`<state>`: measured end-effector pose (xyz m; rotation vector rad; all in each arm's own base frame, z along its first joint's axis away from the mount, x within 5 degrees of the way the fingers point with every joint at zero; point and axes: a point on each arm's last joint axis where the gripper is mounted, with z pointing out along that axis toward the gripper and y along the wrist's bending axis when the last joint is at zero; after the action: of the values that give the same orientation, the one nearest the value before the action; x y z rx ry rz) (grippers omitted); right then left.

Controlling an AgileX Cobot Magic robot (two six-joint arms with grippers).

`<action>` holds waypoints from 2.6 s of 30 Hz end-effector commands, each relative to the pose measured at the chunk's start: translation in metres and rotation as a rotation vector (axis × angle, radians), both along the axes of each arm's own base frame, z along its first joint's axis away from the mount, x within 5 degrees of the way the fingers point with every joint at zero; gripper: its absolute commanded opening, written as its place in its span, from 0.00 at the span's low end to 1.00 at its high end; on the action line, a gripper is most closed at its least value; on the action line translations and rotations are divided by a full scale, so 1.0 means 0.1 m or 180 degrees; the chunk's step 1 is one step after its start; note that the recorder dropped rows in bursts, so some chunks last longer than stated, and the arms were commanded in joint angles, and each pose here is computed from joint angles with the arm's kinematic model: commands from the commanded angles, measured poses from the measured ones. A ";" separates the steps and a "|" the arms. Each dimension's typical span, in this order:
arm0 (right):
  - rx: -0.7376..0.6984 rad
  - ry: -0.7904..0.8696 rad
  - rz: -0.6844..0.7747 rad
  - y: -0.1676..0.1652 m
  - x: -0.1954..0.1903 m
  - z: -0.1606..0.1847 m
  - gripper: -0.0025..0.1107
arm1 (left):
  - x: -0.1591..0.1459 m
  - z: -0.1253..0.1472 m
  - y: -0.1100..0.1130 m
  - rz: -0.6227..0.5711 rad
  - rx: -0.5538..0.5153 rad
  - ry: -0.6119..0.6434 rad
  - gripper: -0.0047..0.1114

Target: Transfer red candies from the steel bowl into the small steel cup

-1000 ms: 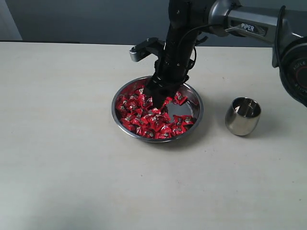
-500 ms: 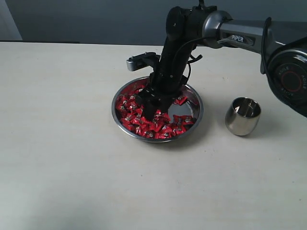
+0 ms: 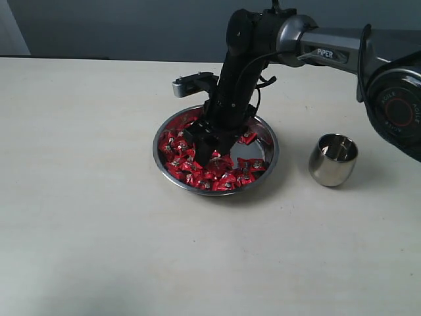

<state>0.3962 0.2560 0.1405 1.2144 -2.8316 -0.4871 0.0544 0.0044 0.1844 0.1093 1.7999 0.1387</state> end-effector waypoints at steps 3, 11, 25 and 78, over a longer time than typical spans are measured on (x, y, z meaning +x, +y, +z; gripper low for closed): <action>-0.0087 -0.0058 0.0107 0.06 -0.06 0.03 0.44 | 0.00 0.01 0.00 -0.0001 -0.0008 -0.0039 0.04; -0.0091 -0.0066 0.0116 0.07 -0.06 0.04 0.02 | 0.00 0.01 0.00 -0.0001 -0.0008 -0.0039 0.04; -0.0175 -0.0880 -0.0566 -0.72 0.15 1.13 0.03 | 0.00 0.01 0.00 -0.0001 -0.0008 -0.0039 0.04; 0.0103 -0.0816 -0.0540 -0.53 -0.12 0.24 0.40 | 0.00 0.01 0.00 -0.0001 -0.0008 -0.0039 0.04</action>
<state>0.3837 0.1990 0.1741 1.0585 -3.1878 -0.4563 0.0544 0.0044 0.1844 0.1093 1.7999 0.1387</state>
